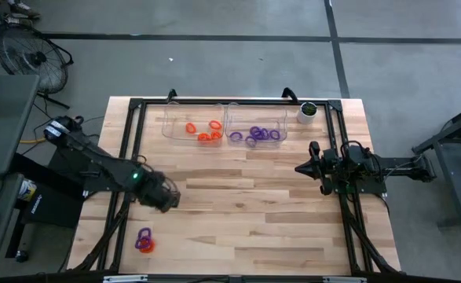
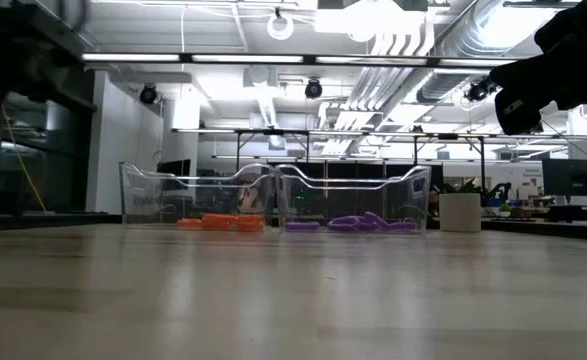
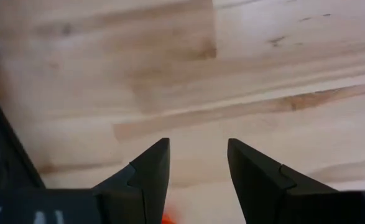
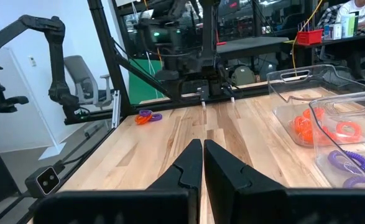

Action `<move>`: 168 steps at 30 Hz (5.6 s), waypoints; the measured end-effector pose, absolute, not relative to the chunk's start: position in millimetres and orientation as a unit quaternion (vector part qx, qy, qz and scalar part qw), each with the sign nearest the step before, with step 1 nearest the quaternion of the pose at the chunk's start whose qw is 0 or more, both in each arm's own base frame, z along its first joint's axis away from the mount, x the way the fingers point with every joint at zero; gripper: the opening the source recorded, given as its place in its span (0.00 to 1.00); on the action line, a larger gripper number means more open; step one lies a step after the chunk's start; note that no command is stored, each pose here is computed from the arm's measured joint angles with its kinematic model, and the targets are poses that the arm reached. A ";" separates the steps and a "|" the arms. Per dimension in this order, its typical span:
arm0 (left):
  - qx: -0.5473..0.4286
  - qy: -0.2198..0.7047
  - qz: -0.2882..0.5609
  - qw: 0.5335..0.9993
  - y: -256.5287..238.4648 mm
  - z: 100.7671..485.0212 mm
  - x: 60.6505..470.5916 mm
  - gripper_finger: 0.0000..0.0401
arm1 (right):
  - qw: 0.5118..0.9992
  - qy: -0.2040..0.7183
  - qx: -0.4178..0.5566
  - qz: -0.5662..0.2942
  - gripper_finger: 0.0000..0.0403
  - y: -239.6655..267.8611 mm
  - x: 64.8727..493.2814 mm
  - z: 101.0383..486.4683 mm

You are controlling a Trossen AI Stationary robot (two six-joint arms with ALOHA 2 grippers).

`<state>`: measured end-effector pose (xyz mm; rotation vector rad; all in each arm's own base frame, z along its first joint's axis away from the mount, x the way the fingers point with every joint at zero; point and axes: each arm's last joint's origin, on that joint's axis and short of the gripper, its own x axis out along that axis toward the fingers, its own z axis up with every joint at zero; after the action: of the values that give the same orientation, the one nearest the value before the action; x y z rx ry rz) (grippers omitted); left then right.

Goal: Sort spring keychains
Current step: Put the violet spring keychain into the right transparent bin

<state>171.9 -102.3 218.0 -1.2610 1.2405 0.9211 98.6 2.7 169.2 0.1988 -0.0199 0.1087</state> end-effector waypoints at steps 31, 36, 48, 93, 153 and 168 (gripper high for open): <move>-0.476 0.636 0.326 0.513 -211.0 214.9 145.5 0.39 | 0.994 -0.010 0.099 0.054 0.03 2.6 98.6 169.0; -0.467 0.650 0.292 0.524 -224.3 215.9 132.0 0.39 | 0.994 -0.010 0.099 0.054 0.03 2.7 98.6 169.1; -0.456 0.629 0.256 0.575 -235.2 206.6 130.4 0.39 | 0.994 -0.010 0.099 0.054 0.03 2.7 98.6 169.0; -0.407 0.687 0.280 0.532 -244.6 166.5 148.9 0.04 | 0.994 -0.010 0.099 0.054 0.03 2.7 98.6 169.0; -0.246 0.312 0.170 0.902 134.6 281.9 339.1 0.03 | 0.994 -0.010 0.099 0.054 0.03 2.7 98.6 169.0; -0.223 0.378 0.152 0.885 178.0 267.1 419.6 0.03 | 0.994 -0.010 0.099 0.054 0.03 2.7 98.6 169.0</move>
<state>419.6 178.0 267.1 -0.4634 0.7873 0.3156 98.6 2.7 169.0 0.1987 -0.0191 0.1089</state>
